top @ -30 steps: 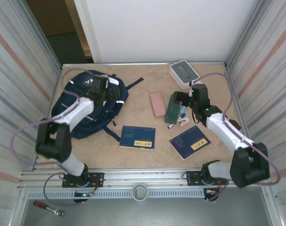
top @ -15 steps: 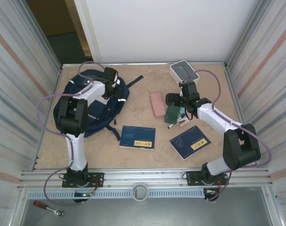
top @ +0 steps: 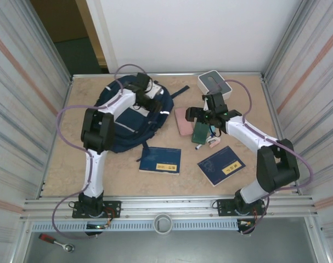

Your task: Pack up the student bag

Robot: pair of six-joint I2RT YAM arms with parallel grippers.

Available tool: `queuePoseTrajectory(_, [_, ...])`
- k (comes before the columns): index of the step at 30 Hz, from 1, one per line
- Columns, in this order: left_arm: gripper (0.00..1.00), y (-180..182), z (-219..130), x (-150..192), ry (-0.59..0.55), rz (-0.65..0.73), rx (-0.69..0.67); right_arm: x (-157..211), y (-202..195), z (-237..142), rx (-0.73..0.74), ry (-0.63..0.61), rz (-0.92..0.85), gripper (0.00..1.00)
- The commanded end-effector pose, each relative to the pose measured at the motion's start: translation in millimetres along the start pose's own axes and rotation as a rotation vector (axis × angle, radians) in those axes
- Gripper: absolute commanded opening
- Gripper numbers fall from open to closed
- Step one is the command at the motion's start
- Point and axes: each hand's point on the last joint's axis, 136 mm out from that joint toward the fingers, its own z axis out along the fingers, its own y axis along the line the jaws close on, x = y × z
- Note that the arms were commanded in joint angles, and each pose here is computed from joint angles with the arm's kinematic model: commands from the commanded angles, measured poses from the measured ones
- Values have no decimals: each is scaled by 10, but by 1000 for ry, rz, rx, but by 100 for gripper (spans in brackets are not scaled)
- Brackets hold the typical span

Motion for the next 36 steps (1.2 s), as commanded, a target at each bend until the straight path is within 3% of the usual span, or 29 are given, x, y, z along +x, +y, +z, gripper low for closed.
queuePoseTrajectory(1, [59, -232, -260, -234, -55, 62, 55, -89, 245, 113, -57, 7, 22, 99])
queuePoseTrajectory(5, [68, 67, -846, -300, -199, -159, -91, -220, 354, 419, -81, 23, 32, 97])
queuePoseTrajectory(9, [76, 209, -1285, 200, -296, -451, -200, -431, 357, 821, -64, 21, 34, 94])
queuePoseTrajectory(12, [80, 257, -1503, 766, -284, -582, -315, -612, 343, 1110, -89, 24, 64, 88])
queuePoseTrajectory(16, [91, 315, -1771, 1457, -236, -684, -455, -686, 357, 1477, -163, 60, 125, 73])
queuePoseTrajectory(22, [93, 252, -1745, 2242, -146, -888, -395, -664, 550, 1754, -290, 125, 170, 47])
queuePoseTrajectory(27, [91, 134, -1518, 2135, -216, -995, -152, -750, 622, 1632, -345, 124, 174, 15])
queuePoseTrajectory(30, [85, 154, -1409, 1950, -211, -995, -89, -851, 705, 1410, -398, 103, 180, 3])
queuePoseTrajectory(36, [69, 337, -1255, 1632, -227, -974, -61, -858, 837, 849, -458, 53, 177, 0])
